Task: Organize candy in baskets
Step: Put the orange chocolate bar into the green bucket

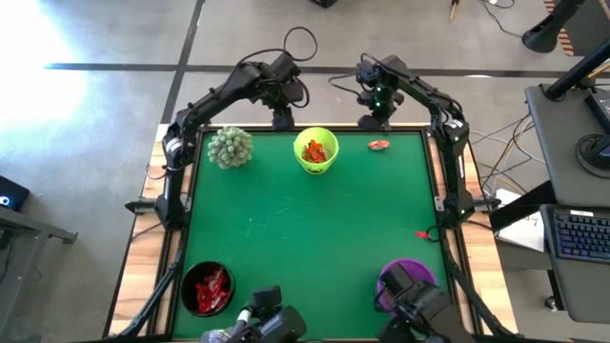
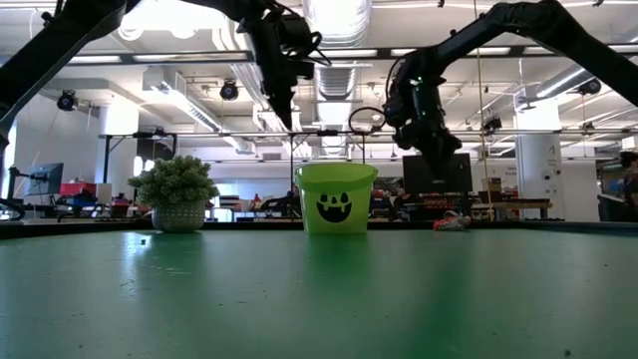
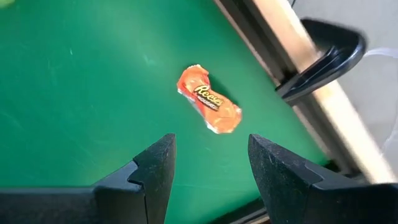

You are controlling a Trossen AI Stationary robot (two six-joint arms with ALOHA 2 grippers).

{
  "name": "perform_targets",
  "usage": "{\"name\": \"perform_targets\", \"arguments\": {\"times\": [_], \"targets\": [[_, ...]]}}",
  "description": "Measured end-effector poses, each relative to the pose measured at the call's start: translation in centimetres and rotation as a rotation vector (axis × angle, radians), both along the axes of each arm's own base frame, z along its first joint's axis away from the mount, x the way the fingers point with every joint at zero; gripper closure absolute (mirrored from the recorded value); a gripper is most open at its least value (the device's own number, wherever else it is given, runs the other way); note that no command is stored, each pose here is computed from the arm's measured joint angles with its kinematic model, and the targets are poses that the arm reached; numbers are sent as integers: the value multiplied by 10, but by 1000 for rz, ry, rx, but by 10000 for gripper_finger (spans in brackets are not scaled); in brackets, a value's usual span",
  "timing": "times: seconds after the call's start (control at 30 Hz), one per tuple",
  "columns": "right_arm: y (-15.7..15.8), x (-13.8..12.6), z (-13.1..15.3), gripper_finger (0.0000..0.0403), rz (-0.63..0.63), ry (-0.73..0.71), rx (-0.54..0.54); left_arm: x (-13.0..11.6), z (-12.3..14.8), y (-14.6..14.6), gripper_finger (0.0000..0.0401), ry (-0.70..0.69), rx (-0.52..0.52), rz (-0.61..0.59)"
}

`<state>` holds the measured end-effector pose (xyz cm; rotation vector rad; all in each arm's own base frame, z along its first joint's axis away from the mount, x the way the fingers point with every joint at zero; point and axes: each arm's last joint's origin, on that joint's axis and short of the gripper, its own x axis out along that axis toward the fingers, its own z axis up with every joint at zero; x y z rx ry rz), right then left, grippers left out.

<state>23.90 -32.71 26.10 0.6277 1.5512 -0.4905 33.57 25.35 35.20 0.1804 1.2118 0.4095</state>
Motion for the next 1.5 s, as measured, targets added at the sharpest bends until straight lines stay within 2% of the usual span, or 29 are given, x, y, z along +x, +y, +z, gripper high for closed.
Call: {"name": "perform_targets", "arguments": {"times": [0.17,0.37,0.57,0.7,0.87,0.97,1.07,1.3,1.43,1.5], "targets": [[5,10,-13,209,-150,27,24,-1,10,0,257,-27,21,1],[17,26,-13,209,-208,24,24,-3,16,3,257,-53,41,10],[32,59,-10,209,-160,-164,58,-8,16,8,257,-45,45,14],[38,83,-7,209,-196,-261,-16,-11,17,12,257,-42,47,20],[38,110,-2,209,-327,-420,-124,-17,17,19,257,-42,48,41],[33,124,3,209,-434,-518,-239,-21,18,23,257,-44,50,55],[27,130,4,209,-475,-583,-342,-25,19,26,257,-45,51,66],[24,123,-10,209,-618,-510,-327,-27,18,28,257,-38,52,67],[21,120,-24,209,-831,-475,-441,-27,19,28,257,-35,55,60],[19,115,-32,209,-935,-443,-458,-27,19,28,257,-34,56,57]]}}
